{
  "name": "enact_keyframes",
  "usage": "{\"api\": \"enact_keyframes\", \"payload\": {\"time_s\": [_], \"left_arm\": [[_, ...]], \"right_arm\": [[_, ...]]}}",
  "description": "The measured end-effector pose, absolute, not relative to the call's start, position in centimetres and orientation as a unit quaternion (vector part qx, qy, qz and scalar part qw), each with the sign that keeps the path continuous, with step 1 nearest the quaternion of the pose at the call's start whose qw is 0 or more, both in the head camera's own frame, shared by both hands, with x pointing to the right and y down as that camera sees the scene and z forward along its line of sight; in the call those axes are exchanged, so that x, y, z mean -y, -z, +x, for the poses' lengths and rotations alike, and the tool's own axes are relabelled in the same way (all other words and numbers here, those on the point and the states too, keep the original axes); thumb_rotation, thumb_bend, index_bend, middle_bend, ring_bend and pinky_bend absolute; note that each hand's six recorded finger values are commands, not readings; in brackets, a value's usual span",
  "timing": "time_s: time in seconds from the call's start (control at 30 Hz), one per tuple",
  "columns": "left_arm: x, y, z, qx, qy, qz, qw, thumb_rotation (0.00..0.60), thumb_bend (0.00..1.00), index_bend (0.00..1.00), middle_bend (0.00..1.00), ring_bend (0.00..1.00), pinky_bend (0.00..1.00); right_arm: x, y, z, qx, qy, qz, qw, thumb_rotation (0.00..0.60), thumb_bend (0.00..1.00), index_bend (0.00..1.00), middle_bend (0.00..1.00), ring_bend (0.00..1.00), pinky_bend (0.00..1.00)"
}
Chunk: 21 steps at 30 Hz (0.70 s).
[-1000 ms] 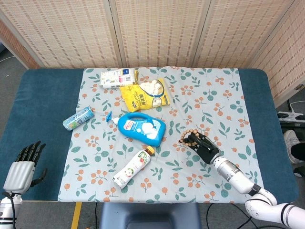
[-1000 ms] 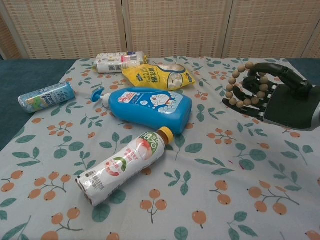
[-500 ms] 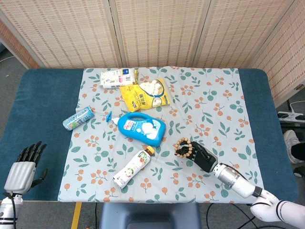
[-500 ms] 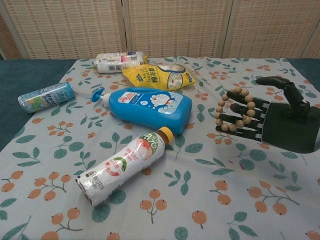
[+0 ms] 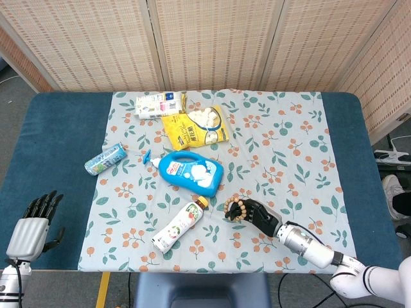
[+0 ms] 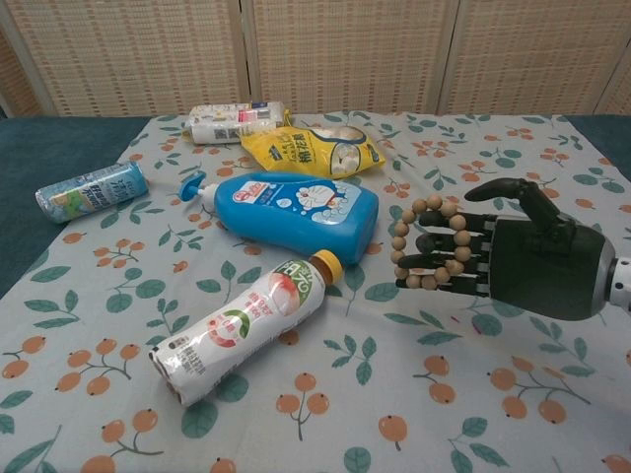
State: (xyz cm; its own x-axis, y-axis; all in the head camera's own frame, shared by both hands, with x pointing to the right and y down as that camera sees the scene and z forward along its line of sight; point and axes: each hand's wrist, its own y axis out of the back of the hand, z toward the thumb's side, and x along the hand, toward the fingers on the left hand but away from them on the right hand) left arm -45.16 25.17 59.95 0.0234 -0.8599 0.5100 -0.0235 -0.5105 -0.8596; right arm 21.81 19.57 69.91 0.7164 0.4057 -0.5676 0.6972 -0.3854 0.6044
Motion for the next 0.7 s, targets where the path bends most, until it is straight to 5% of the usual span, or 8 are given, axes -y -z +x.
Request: {"api": "enact_keyframes", "payload": {"time_s": [0.7], "left_arm": [[-25.2, -59.8, -45.1, -0.354, 0.600, -0.626, 0.350, 0.600, 0.44, 0.00, 0.00, 0.00, 0.12]], "right_arm": [[-20.1, -71.1, 23.1, -0.366, 0.178, 0.812, 0.419, 0.263, 0.48, 0.66, 0.60, 0.32, 0.20]]}}
